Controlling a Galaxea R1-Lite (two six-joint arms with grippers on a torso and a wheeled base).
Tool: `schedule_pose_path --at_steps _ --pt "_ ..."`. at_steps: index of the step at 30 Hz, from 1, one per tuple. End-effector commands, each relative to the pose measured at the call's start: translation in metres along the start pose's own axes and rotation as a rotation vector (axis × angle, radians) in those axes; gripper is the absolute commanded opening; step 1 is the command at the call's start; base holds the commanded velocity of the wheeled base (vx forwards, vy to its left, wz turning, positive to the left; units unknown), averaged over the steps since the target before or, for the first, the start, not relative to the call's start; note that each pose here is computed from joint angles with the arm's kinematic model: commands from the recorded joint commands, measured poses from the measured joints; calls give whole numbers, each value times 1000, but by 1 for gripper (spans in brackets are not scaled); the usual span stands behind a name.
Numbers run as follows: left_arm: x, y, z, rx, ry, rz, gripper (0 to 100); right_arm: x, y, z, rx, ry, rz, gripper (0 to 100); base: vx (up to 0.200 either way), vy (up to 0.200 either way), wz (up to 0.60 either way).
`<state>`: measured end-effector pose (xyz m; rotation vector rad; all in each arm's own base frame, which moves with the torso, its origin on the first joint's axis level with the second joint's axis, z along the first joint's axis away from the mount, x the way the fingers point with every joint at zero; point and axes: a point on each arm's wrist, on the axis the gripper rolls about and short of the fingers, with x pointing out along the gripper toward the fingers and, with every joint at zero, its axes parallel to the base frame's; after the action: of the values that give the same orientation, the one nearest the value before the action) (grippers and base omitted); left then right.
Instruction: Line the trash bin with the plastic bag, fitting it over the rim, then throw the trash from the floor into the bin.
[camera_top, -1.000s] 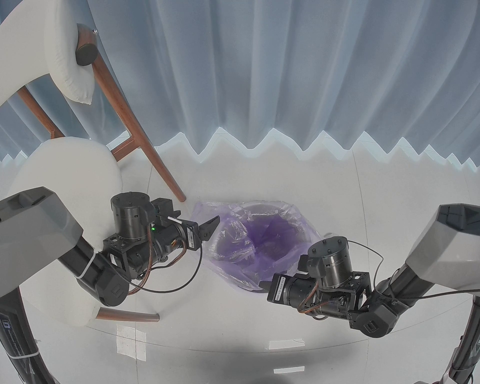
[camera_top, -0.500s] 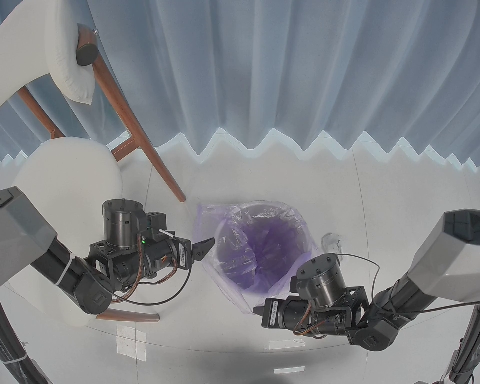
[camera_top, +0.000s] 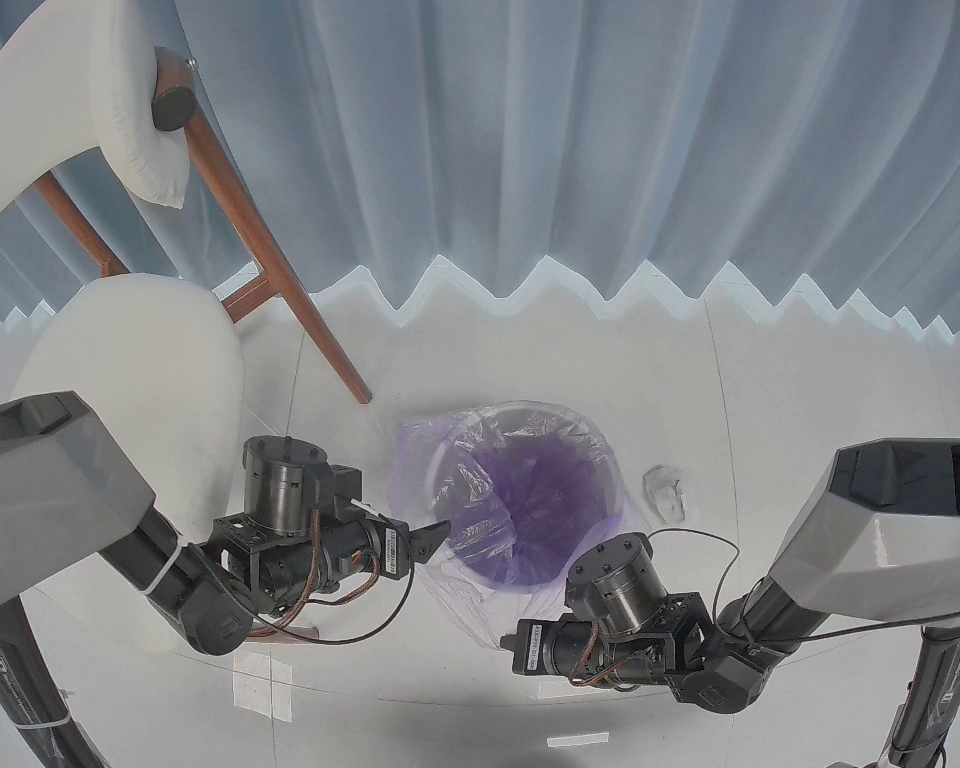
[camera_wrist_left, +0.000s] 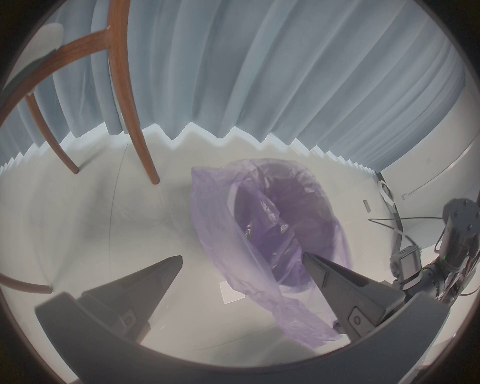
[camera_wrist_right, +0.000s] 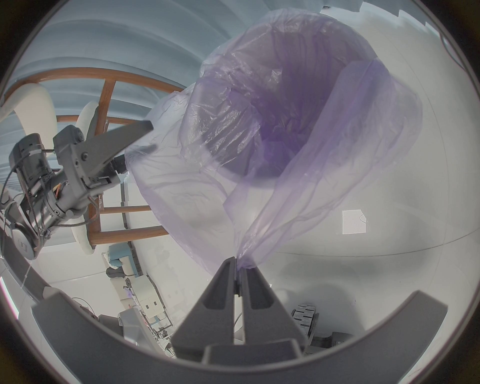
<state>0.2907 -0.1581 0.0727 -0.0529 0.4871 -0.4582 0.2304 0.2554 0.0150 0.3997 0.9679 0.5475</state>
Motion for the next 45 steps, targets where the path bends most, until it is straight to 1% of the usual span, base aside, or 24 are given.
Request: schedule_pose_path --at_steps 1,4,5,6,8,15,17,19,21,23,26,32,33,36,37,38,39,42,45 --pt "12 5 -15 -2 52 28 100 3 -2 -2 0 10 -8 0 0 0 0" --pt "21 11 -21 -4 66 61 100 3 -2 -2 0 9 -9 0 0 0 0" --pt "21 11 -21 -4 66 61 0 3 -2 -2 0 9 -9 0 0 0 0" --pt "24 12 -22 -2 70 74 0 3 -2 -2 0 9 -9 0 0 0 0" --pt "27 13 -24 -3 78 73 0 5 -4 -4 1 16 -15 0 0 0 0" --pt "44 17 -44 -2 139 91 0 13 -11 -10 -12 39 -41 0 0 0 0" --pt "47 18 -49 0 156 93 0 16 -13 -12 -16 42 -54 0 0 0 0" --pt "53 20 -56 3 172 111 0 24 -19 -16 -35 34 -95 0 0 0 0" --pt "56 21 -57 4 171 127 0 29 -22 -18 -47 17 -110 0 0 0 0" --pt "65 22 -62 12 173 145 0 38 -27 -21 -70 -20 -119 0 0 0 0" --pt "70 24 -68 26 182 170 0 42 -29 -23 -82 -42 -114 0 0 0 0" --pt "71 24 -71 33 191 175 0 42 -30 -23 -83 -43 -117 0 0 0 0" --pt "74 25 -74 35 190 173 0 41 -30 -24 -88 -39 -120 0 0 0 0" --pt "77 24 -74 35 152 168 0 41 -30 -24 -97 -38 -121 0 0 0 0" --pt "78 24 -76 36 131 164 100 39 -31 -25 -108 -36 -122 0 0 0 0" --pt "80 25 -77 46 118 162 100 38 -32 -25 -111 -34 -125 0 0 0 0" --pt "80 25 -78 55 114 163 100 37 -32 -24 -110 -39 -123 100 0 0 0" --pt "81 26 -78 61 111 165 100 29 -28 -18 -107 -70 -102 100 0 0 0" --pt "77 26 -79 66 111 191 100 6 -20 -12 -106 -91 -70 100 0 0 0"
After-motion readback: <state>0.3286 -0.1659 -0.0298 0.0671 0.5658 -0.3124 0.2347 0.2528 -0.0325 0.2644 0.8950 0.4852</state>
